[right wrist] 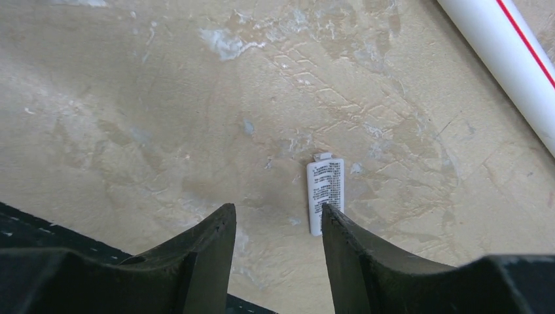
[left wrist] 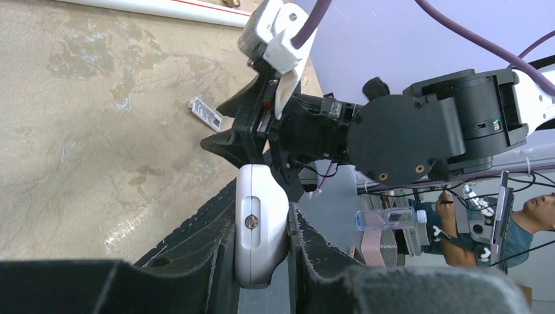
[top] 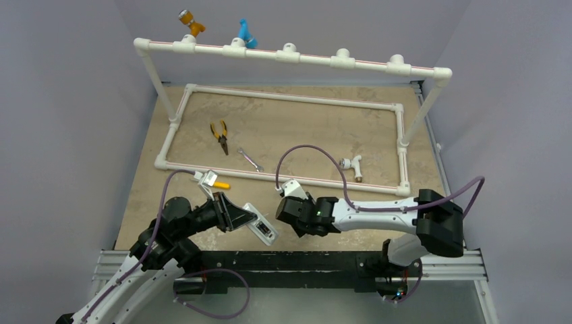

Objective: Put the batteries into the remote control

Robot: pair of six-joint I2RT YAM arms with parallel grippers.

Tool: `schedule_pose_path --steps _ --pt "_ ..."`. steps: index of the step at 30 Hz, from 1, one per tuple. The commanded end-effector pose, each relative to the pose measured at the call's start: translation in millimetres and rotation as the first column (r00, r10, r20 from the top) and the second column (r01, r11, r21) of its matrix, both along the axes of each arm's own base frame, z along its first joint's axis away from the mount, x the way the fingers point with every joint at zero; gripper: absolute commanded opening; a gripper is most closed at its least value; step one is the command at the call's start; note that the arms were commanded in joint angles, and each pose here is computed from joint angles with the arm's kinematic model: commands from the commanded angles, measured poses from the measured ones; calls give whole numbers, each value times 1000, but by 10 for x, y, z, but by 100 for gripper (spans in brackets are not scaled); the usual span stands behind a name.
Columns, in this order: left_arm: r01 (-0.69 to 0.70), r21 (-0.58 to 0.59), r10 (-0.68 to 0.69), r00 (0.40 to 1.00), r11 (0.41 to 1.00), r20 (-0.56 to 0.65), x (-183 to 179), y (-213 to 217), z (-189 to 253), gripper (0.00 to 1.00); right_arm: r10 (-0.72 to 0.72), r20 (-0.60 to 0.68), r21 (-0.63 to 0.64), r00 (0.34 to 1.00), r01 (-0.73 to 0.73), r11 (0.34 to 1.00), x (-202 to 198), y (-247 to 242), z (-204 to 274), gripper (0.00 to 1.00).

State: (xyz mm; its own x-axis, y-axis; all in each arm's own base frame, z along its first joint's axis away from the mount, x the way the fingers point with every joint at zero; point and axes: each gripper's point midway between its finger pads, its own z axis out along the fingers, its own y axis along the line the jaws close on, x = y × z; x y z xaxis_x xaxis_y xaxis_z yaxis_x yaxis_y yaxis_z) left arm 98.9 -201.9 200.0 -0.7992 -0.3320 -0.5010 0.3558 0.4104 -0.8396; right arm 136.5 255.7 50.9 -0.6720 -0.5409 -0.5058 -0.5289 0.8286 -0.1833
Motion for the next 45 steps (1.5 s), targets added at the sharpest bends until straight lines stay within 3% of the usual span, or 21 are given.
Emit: schedule_pose_path --steps 1,6,12,15,18,20,21,38,45 --pt "4 -44 -1 997 999 78 -2 6 259 0 -26 -10 122 1000 27 992 58 65 127 49" --pt "8 -44 -5 997 999 78 -5 1 256 0 -143 -61 249 988 154 956 191 -75 219 49" --pt "10 -44 -6 997 999 78 1 -8 249 0 -338 -116 376 934 356 855 278 -381 271 43" --pt "15 -46 -11 997 999 78 5 -22 257 0 -386 -159 429 909 416 802 227 -430 291 34" --pt "22 -48 -18 997 999 77 8 -40 260 0 -371 -213 494 904 427 757 162 -342 311 15" --pt "24 -50 -20 997 998 77 16 -50 260 0 -369 -216 496 904 427 756 157 -335 253 2" --pt "25 -53 -21 997 998 77 16 -56 267 0 -367 -216 489 905 426 761 157 -331 215 0" --pt "27 -54 -23 997 998 72 34 -74 273 0 -203 -278 374 939 300 878 -78 -69 -187 0" --pt "26 -52 -23 997 998 70 33 -73 265 0 -254 -237 256 938 312 915 -108 -200 -225 0"
